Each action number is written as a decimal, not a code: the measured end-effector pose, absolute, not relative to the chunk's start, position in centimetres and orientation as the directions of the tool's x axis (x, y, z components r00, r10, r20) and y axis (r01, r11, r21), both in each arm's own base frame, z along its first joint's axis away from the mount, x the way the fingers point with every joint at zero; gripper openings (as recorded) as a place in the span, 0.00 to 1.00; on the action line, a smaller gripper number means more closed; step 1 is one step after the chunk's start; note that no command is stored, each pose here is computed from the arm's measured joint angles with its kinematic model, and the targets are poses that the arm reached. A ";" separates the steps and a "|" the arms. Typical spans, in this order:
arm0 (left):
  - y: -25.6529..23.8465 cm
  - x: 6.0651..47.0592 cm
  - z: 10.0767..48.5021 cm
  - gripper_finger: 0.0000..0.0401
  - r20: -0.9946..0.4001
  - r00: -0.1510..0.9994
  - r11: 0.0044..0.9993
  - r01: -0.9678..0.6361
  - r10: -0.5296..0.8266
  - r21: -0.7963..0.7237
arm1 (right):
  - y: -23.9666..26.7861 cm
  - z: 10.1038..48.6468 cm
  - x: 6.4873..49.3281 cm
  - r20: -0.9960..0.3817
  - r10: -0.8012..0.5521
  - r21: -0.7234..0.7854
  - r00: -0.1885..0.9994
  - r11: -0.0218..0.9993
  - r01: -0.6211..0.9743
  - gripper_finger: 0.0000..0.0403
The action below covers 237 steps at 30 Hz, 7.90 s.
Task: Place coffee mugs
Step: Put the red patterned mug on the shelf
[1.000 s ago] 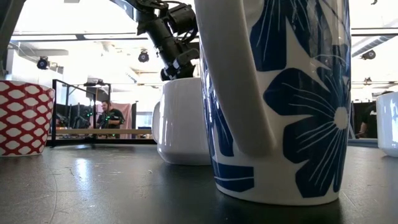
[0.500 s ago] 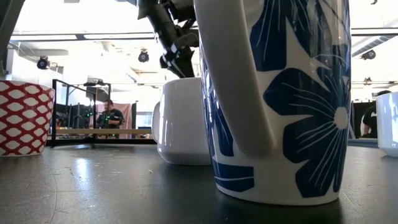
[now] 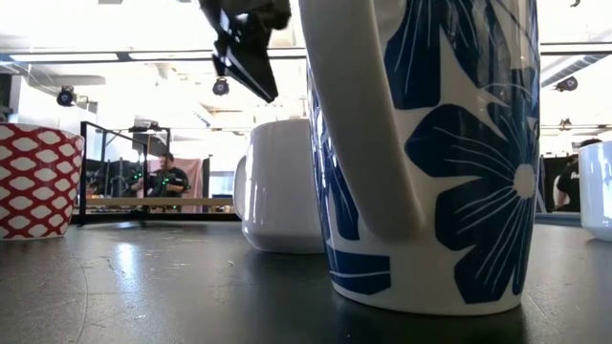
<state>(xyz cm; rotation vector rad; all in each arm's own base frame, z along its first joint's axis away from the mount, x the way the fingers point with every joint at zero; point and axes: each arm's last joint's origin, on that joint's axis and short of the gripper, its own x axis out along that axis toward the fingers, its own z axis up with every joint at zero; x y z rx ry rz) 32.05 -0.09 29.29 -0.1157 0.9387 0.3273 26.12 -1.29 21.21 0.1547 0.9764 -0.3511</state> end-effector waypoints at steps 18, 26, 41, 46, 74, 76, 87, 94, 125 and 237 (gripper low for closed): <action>-6.8 24.6 26.9 0.24 -0.816 0.524 0.885 -0.464 0.244 -0.033 | -1.1 21.8 20.2 -0.708 -0.230 0.152 0.668 0.874 0.462 0.17; -9.1 21.3 26.8 0.24 -0.914 0.384 0.797 -0.590 0.135 -0.130 | -1.1 20.3 18.5 -0.689 -0.246 0.232 0.682 0.816 0.529 0.17; -11.8 17.5 26.2 0.24 -0.961 0.219 0.688 -0.724 0.171 -0.043 | -1.3 19.5 18.1 -0.648 -0.300 0.223 0.701 0.804 0.551 0.17; -11.7 17.3 25.7 0.24 -0.962 0.202 0.691 -0.722 0.184 -0.020 | -1.3 19.5 18.1 -0.648 -0.302 0.231 0.700 0.797 0.558 0.17; -10.6 17.4 23.2 0.01 -0.970 0.158 0.678 -0.735 0.187 0.011 | -1.3 19.5 18.1 -0.648 -0.302 0.228 0.699 0.799 0.556 0.17; -10.3 17.6 23.3 0.01 -0.969 0.157 0.693 -0.721 0.189 0.019 | -1.3 19.5 18.1 -0.648 -0.302 0.227 0.699 0.800 0.556 0.17; -5.9 18.6 24.5 0.00 -0.948 0.191 0.744 -0.665 0.255 0.067 | -1.3 19.5 18.1 -0.648 -0.306 0.213 0.698 0.807 0.551 0.17; -2.2 18.2 25.9 0.00 -0.931 0.215 0.745 -0.662 0.296 0.083 | -1.3 19.5 18.1 -0.648 -0.306 0.210 0.698 0.809 0.549 0.17; 8.9 16.6 28.0 0.00 -0.926 0.113 0.747 -0.629 0.360 0.214 | -1.3 19.5 18.1 -0.649 -0.306 0.212 0.697 0.807 0.552 0.17; 7.6 15.2 24.5 0.13 -0.834 -0.004 0.435 -0.852 0.551 0.291 | -1.3 19.1 17.7 -0.692 -0.303 0.166 0.655 0.816 0.553 0.17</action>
